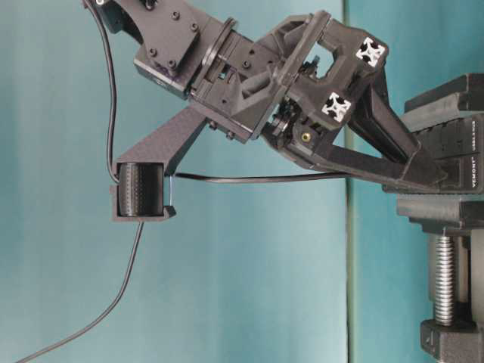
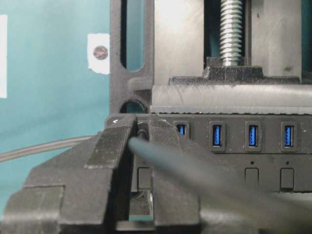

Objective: Insert the USB into the front port of the fixed hub.
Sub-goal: 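Move the plug forward into the front port opening with the right gripper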

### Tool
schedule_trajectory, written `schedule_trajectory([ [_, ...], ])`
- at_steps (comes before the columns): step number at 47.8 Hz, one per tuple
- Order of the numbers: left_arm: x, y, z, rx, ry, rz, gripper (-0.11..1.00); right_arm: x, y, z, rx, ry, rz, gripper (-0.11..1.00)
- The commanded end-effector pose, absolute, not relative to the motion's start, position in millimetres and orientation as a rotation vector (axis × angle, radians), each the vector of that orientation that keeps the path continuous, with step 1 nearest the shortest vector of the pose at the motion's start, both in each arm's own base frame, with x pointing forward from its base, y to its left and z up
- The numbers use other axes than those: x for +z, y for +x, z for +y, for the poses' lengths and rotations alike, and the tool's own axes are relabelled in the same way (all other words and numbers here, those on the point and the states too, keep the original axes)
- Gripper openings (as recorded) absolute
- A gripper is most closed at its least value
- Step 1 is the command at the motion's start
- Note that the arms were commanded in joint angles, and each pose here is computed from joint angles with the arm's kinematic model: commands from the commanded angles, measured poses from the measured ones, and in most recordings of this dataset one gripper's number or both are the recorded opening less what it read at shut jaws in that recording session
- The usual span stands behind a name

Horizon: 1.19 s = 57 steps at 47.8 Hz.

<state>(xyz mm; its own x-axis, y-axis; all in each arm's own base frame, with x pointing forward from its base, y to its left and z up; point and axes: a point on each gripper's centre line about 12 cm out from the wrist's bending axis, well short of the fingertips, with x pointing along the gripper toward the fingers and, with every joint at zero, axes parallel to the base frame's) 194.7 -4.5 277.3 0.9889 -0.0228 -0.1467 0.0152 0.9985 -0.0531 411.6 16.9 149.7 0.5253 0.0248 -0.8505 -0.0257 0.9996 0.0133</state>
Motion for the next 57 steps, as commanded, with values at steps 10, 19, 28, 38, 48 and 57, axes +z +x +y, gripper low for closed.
schedule_trajectory([
  [10,281.3,196.1,-4.8,-0.021,-0.050,0.137,0.00,142.4,408.7,23.4,0.038,0.005,1.044,0.04],
  [19,281.3,196.1,-4.8,-0.021,-0.050,0.137,0.00,143.3,408.7,23.4,0.038,0.007,1.044,0.04],
  [28,282.0,196.2,-4.8,-0.021,-0.050,0.136,0.00,144.4,409.2,22.8,0.036,0.008,1.041,0.04],
  [38,283.2,196.4,-4.8,-0.021,-0.050,0.133,0.00,147.9,410.6,22.8,0.037,0.008,1.028,0.04],
  [48,283.9,196.5,-4.8,-0.021,-0.050,0.131,0.00,158.3,412.7,23.0,0.037,0.011,0.978,0.04],
  [57,283.8,195.3,-4.8,-0.021,-0.051,0.128,0.00,159.9,413.8,23.0,0.038,0.010,0.958,0.04],
])
